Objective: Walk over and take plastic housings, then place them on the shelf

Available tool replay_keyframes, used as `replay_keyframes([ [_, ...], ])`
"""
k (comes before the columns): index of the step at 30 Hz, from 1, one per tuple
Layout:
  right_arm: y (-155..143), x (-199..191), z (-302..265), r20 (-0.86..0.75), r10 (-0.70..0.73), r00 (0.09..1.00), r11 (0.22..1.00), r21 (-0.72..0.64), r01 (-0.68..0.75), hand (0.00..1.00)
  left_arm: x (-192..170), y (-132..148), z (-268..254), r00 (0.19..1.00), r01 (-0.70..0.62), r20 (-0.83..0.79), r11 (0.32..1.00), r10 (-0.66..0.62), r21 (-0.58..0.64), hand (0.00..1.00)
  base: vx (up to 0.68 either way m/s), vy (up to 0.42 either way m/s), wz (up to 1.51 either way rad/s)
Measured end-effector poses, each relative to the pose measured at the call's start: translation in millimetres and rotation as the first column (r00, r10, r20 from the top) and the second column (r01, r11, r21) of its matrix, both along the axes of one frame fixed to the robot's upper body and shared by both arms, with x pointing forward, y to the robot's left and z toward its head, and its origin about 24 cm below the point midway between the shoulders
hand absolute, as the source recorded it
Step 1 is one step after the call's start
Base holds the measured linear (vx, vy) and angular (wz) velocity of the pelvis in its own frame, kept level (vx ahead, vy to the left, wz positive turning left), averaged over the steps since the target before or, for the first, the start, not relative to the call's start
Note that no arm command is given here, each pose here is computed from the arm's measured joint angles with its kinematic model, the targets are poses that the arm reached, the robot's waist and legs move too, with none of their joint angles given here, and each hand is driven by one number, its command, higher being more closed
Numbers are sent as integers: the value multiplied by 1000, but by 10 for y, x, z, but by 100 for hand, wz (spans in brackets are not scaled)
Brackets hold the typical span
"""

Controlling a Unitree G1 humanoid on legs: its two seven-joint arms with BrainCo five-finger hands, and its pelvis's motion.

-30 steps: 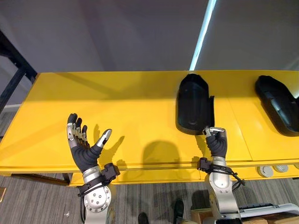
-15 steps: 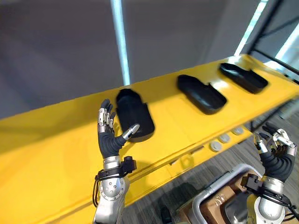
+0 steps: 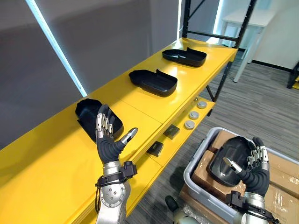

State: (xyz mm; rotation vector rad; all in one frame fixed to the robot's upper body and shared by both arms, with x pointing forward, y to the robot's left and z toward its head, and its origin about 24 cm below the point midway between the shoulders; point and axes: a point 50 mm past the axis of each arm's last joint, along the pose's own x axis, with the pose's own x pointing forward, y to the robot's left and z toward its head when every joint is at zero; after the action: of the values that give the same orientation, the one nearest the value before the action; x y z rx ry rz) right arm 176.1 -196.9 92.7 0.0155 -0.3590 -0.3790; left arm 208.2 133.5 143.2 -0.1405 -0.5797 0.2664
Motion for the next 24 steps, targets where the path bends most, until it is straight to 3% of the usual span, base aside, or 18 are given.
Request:
replay_keyframes([
  [4,159,417,-289,-103,97,990,995,39,-93,0,-80,217,-176,992,-90,-87,996,88,-25,0,-35,1,-136],
  [8,134,483,-485,-213,129,968,992,33,-125,0,-48,344,-392,971,-150,-191,989,145,-15,0,43,-183,-70],
  [16,-114,389,-517,-249,87,965,996,7,-88,0,172,553,-855,881,-242,-401,967,252,75,0,34,-124,-68],
  [19,-128,351,-560,-263,74,962,997,21,-71,0,133,636,-1146,812,-261,-512,959,280,110,0,19,67,-17],
  [24,-123,430,-678,-299,25,954,998,67,-5,0,-55,620,-1825,602,-218,-761,966,243,137,0,-6,126,12],
])
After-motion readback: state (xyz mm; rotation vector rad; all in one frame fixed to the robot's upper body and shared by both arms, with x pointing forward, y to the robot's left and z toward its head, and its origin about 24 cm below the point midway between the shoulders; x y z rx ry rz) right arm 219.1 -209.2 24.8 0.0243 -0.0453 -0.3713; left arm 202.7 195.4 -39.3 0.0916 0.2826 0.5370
